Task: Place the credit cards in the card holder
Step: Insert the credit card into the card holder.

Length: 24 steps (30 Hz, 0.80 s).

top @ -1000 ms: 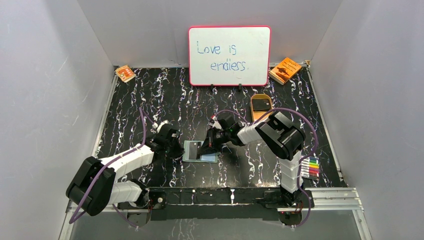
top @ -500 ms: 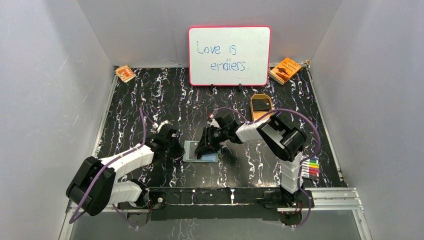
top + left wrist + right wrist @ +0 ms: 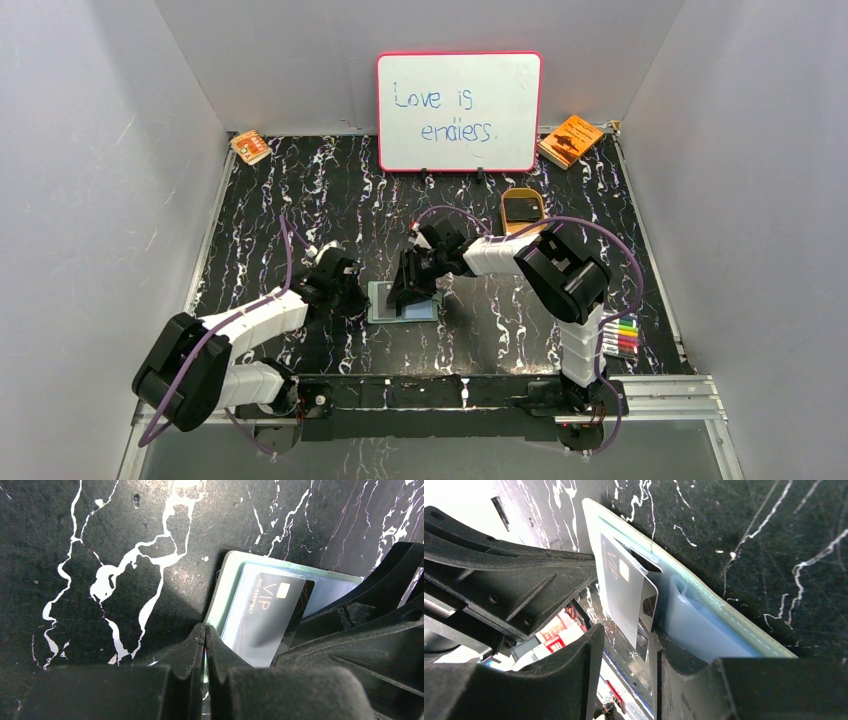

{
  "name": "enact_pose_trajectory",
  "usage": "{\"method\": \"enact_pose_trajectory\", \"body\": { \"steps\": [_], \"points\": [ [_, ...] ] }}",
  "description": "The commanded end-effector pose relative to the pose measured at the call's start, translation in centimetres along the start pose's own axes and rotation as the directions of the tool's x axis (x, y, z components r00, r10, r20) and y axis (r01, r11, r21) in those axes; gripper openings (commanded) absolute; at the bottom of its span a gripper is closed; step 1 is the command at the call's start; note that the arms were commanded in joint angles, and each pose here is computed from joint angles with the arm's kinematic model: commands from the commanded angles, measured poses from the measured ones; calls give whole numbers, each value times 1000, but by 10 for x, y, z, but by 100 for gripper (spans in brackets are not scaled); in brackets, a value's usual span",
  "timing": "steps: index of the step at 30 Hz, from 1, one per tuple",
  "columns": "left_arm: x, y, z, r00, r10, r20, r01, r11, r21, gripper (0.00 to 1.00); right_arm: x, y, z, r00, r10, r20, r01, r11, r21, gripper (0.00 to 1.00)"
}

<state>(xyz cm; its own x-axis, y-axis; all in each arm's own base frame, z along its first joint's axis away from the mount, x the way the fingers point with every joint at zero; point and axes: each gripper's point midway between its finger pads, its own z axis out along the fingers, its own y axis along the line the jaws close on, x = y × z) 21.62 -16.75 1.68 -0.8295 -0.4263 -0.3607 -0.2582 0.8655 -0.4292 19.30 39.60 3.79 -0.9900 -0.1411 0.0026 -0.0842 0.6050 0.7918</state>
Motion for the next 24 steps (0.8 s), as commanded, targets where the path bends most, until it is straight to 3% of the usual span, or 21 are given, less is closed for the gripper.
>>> {"method": "enact_pose_trajectory", "body": {
  "steps": [1, 24],
  "points": [
    [17, 15, 1, 998, 20, -67, -22, 999, -38, 0, -4, 6, 4, 998, -63, 7, 63, 997, 46, 46],
    [24, -2, 2, 994, 15, -109, -10, 999, 49, 0, 2, 17, 24, 997, -67, -39, 71, 991, 109, 47]
  ]
}}
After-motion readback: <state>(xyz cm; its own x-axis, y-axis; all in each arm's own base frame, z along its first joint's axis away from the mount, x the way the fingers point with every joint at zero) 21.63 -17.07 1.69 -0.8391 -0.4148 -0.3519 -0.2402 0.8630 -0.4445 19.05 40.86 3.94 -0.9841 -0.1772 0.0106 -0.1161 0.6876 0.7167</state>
